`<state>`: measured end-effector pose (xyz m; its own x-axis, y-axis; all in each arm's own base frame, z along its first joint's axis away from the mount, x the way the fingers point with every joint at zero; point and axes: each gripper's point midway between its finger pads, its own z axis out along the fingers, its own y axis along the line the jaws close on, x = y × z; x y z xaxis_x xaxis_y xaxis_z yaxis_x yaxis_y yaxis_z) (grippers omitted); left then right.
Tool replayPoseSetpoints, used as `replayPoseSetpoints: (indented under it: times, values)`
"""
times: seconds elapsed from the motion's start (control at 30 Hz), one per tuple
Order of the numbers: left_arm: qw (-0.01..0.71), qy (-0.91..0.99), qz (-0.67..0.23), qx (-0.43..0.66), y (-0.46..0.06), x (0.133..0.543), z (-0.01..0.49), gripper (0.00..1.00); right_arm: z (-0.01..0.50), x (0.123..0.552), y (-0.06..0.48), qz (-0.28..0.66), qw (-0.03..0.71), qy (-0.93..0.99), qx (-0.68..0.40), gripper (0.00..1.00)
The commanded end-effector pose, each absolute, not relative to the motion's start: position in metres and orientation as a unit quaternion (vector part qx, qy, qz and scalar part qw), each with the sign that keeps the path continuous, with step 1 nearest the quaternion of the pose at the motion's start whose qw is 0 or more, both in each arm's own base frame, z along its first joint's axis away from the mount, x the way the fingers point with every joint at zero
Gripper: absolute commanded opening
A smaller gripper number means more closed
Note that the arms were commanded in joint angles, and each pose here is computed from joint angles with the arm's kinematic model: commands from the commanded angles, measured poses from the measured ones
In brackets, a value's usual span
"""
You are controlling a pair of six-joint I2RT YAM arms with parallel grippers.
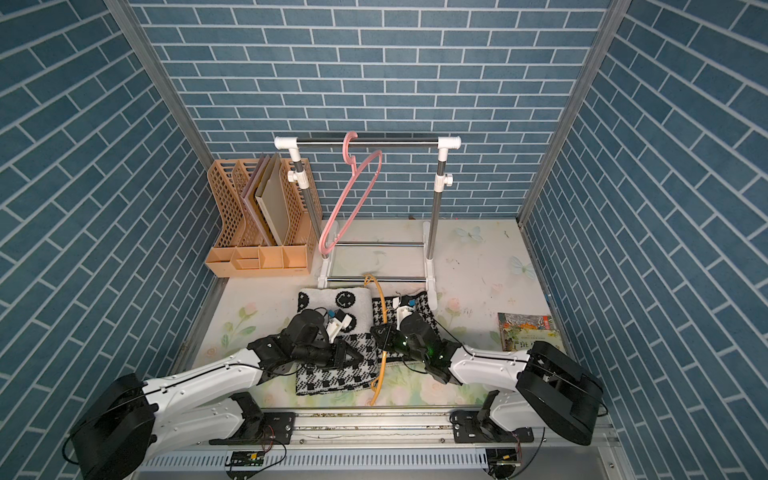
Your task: Hang the scarf on the hanger
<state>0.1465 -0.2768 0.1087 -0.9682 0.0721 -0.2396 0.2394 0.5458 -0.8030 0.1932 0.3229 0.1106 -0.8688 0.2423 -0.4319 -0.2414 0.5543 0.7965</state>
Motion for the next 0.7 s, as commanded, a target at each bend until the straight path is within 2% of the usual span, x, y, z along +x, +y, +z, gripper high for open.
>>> replayPoseSetpoints:
  times: [0.0,0.3,0.47,0.6,0.67]
  values:
    - [0.082,0.862,-0.489,0.111,-0.282,0.139,0.12,0.21,0.08,0.186,0.303,0.427,0.241,0.872,0.001,0.07]
    - [0.032,0.866,-0.488,0.102,-0.276,0.109,0.079,0.18,0.082,0.187,0.303,0.427,0.244,0.871,0.004,0.06]
    - [0.016,0.884,-0.459,0.09,-0.265,0.102,0.052,0.17,0.079,0.187,0.304,0.425,0.241,0.873,0.003,0.06]
    - [0.027,0.892,-0.442,0.086,-0.265,0.109,0.05,0.21,0.08,0.188,0.305,0.426,0.242,0.872,0.003,0.06]
    - [0.042,0.892,-0.443,0.087,-0.27,0.118,0.06,0.27,0.081,0.188,0.305,0.425,0.243,0.872,0.002,0.05]
